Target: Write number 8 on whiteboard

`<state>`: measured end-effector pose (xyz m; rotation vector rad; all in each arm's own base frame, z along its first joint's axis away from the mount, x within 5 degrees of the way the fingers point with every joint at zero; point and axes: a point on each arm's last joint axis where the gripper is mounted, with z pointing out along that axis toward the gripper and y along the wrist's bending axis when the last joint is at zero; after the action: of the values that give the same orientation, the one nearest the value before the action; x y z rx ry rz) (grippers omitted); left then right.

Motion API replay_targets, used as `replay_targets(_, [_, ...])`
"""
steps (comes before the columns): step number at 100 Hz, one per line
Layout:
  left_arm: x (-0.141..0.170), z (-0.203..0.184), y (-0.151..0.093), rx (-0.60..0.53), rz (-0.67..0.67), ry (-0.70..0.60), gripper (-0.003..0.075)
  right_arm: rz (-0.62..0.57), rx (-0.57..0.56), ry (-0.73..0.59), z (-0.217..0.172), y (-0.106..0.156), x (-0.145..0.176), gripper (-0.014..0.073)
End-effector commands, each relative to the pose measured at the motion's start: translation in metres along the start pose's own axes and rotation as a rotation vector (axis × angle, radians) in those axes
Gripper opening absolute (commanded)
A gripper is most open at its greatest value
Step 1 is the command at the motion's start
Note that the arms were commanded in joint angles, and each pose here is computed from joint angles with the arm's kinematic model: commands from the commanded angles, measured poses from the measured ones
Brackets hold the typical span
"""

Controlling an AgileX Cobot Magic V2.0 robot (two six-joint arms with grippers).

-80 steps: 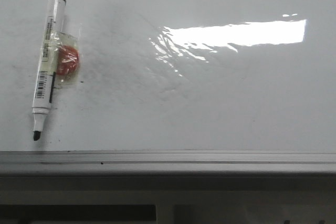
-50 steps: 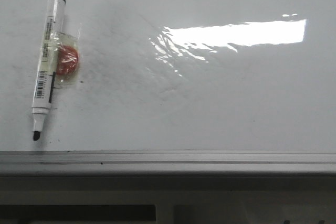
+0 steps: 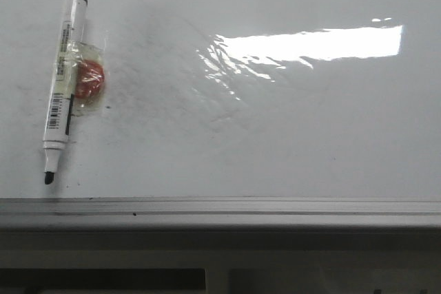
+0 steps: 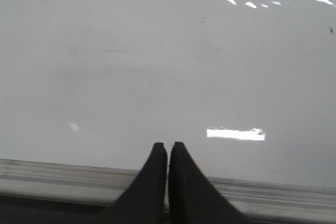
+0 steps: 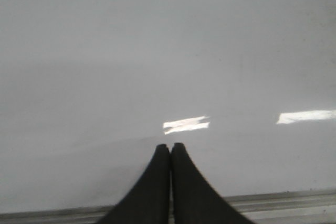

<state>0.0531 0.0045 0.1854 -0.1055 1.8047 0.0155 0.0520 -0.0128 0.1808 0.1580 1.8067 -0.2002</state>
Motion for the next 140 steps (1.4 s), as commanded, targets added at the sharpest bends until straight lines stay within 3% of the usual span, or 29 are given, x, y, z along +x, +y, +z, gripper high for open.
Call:
replay_targets(1, [0.0068,0.0020,-0.0001,0.007,-0.016,-0.041,-0.0020,-0.004,-0.019,-0.037,-0.0002,0.0013,0.0007,-0.0063])
replay_targets(33, [0.0068,0.0020,-0.0001,0.007,-0.016,-0.041,-0.0020,-0.015,-0.067,-0.039,-0.0003,0.0039,0.0006,-0.0063])
replay_targets(115, [0.0067,0.0020,0.0009,-0.005,0.024,-0.042,-0.0020,-0.016,-0.067,-0.039,-0.0003,0.0039,0.0006,-0.0063])
replay_targets(131, [0.0067,0.0020,0.0009,-0.005,0.024,-0.042,-0.0020,-0.014,-0.067,-0.105,-0.0007,0.0039,-0.0053,-0.0064])
replay_targets(140, [0.0039,0.0018,0.0030,-0.032,0.130,-0.070,-0.0020,-0.013,-0.067,-0.125,-0.0009,0.0040,-0.0071,-0.0063])
